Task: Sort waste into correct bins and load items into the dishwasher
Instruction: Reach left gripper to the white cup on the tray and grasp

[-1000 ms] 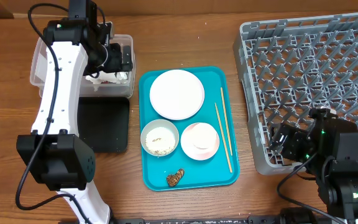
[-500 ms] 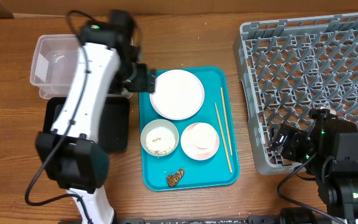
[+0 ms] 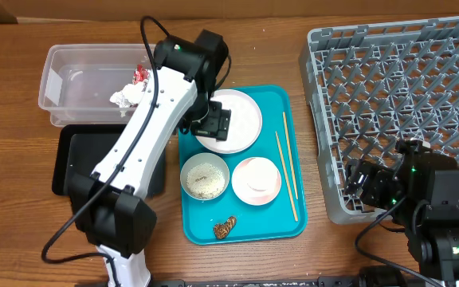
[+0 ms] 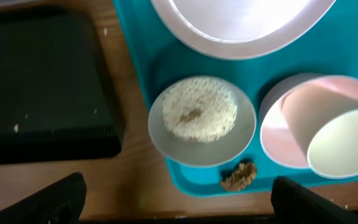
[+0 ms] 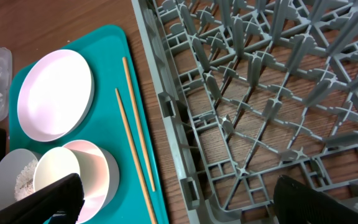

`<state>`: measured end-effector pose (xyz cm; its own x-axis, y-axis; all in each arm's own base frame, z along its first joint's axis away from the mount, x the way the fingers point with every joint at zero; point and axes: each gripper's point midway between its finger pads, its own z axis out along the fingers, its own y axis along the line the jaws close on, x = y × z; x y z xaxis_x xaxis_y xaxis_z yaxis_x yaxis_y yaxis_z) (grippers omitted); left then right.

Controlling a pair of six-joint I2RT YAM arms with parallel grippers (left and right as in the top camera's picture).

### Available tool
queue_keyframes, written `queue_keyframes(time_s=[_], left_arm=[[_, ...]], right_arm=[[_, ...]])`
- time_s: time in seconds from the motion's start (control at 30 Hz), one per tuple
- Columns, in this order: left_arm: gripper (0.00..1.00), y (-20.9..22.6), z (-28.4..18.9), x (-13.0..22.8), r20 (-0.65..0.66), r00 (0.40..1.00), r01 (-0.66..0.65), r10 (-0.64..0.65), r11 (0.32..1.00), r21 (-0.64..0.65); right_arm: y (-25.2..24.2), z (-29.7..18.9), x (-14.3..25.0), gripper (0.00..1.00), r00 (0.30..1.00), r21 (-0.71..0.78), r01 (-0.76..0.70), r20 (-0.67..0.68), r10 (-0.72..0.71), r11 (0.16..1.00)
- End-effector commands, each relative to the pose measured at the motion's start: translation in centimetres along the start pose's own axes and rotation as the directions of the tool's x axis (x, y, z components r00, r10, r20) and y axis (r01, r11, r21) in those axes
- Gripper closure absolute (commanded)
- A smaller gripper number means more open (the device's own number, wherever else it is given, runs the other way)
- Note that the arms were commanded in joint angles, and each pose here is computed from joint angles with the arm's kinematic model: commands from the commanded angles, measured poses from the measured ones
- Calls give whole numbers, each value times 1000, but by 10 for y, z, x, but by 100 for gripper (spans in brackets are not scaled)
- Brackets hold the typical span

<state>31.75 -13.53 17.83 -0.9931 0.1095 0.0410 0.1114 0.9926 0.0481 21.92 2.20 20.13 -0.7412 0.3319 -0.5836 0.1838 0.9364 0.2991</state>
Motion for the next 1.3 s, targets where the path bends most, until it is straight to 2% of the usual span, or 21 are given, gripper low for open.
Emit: queue_keyframes(time_s=[0.0, 0.23, 0.37, 0.5, 0.6, 0.83, 1.03, 1.13, 1.27], left_arm=[[4, 14, -36, 18, 93, 995, 42, -41, 999, -9], [1, 26, -65, 42, 278, 957, 69, -79, 997, 47], [0, 8, -62, 34, 380, 925, -37, -21, 989, 145], [7, -23, -36, 26, 364, 930, -153, 53, 956, 252], [9, -48, -8, 23, 335, 932, -249, 141, 919, 305], [11, -80, 46, 24, 204, 946, -307, 252, 899, 312], [12, -109, 76, 24, 166, 931, -361, 324, 881, 306], [23, -113, 89, 22, 149, 929, -369, 339, 886, 283], [46, -115, 101, 20, 129, 931, -364, 341, 888, 281]], right_arm=[[4, -6, -8, 0, 1000, -11, 7, 27, -7, 1000], [4, -6, -8, 0, 1000, -11, 7, 27, -7, 1000], [4, -6, -8, 0, 1000, -11, 8, 27, -7, 1000], [4, -6, -8, 0, 1000, -11, 8, 27, -7, 1000], [4, -6, -8, 0, 1000, -11, 8, 27, -7, 1000], [4, -6, -8, 0, 1000, -11, 8, 27, -7, 1000], [4, -6, -8, 0, 1000, -11, 7, 27, -7, 1000], [4, -6, -8, 0, 1000, -11, 7, 27, -7, 1000], [4, -6, -8, 0, 1000, -11, 7, 27, -7, 1000]])
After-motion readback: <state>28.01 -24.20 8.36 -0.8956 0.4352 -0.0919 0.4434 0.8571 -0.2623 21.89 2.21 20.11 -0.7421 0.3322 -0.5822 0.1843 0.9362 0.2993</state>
